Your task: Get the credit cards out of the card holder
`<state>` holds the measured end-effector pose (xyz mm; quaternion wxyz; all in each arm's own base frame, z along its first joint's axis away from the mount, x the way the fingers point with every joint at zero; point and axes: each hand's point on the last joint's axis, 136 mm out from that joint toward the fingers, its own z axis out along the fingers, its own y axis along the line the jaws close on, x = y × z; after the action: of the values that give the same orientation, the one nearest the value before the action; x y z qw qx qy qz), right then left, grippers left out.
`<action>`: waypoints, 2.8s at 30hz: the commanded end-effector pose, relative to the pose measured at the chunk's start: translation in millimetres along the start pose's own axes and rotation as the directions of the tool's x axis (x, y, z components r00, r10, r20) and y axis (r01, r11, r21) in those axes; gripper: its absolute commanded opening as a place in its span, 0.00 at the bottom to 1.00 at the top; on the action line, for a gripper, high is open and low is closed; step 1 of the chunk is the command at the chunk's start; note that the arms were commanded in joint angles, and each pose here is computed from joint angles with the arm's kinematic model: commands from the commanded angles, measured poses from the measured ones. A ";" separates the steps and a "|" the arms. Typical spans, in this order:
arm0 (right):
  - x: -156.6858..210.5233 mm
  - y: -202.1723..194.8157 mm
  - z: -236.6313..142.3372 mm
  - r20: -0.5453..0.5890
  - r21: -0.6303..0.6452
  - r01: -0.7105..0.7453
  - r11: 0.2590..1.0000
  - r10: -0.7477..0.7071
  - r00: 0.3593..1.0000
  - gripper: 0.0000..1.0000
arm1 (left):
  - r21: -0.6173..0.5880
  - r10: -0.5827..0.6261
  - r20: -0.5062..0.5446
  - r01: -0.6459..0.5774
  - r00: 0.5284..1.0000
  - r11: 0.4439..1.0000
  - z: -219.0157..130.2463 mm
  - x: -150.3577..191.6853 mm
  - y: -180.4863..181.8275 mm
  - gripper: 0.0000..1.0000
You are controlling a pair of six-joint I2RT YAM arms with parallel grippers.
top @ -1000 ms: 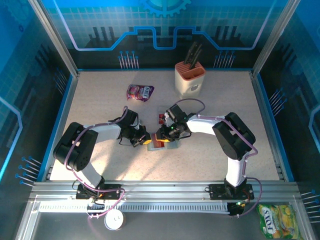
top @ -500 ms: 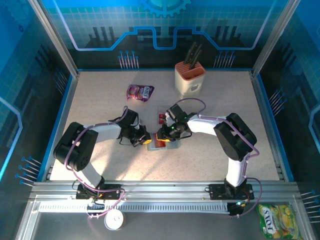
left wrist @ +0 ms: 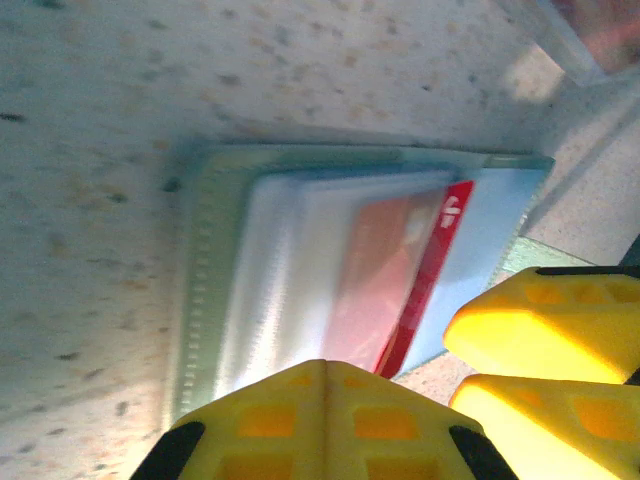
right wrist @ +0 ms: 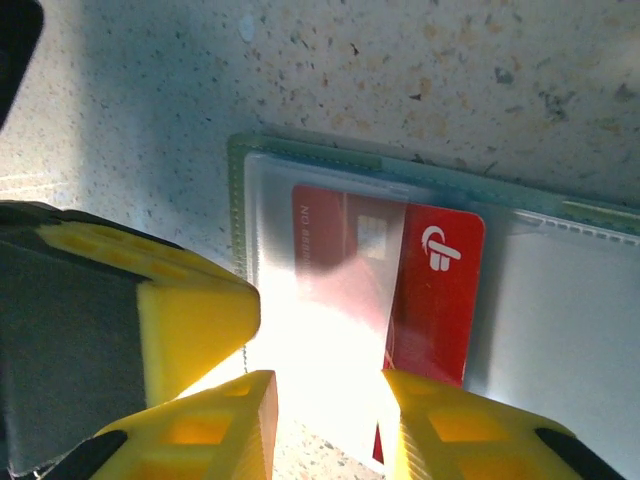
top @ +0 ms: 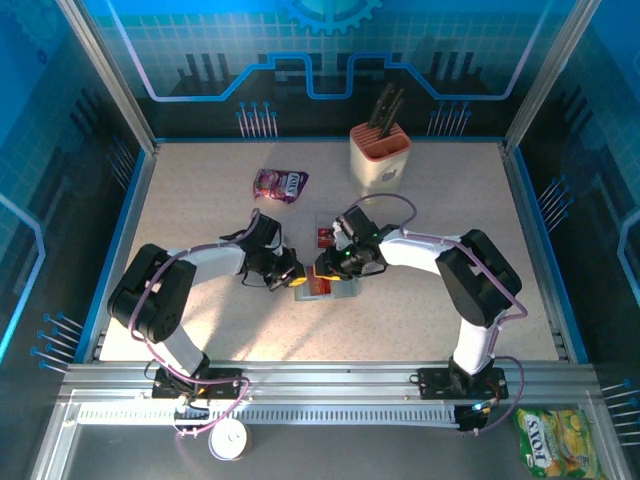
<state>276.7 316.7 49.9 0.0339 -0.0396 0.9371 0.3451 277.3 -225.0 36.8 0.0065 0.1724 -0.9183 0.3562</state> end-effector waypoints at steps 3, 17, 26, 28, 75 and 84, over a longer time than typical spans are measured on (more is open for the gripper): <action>-1.9 -7.1 -13.3 0.031 0.009 -0.013 1.000 0.013 0.999 0.33 | -0.014 0.037 -0.011 -0.037 0.999 0.999 2.7 2.6 -12.1 0.01; 0.0 -15.5 -12.0 0.024 0.004 -0.028 1.000 0.028 0.999 0.36 | -0.090 0.028 -0.028 -0.030 0.999 0.995 12.7 4.1 5.6 0.00; 0.1 -17.6 -7.6 0.010 0.003 -0.031 1.000 0.031 0.999 0.36 | -0.116 0.016 -0.038 -0.020 0.999 0.993 16.2 6.1 14.7 0.00; 0.2 -18.2 -6.2 0.007 0.003 -0.033 0.999 0.033 0.999 0.36 | -0.117 0.016 -0.039 -0.020 0.999 0.993 16.3 6.5 15.3 0.00; 1.4 -22.3 8.7 -0.019 -0.030 -0.063 0.998 0.062 0.998 0.33 | -0.130 0.014 -0.037 -0.018 0.999 0.991 14.4 7.5 18.5 0.00; -3.5 -10.2 -1.2 0.015 -0.065 -0.050 0.997 0.051 0.999 0.28 | -0.129 0.011 -0.038 -0.016 0.999 0.991 15.6 6.9 18.3 0.00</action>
<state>279.0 307.6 30.8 0.0223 -0.0153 0.9336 0.3574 274.4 -230.3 25.1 0.0174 0.1588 -0.9317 0.3261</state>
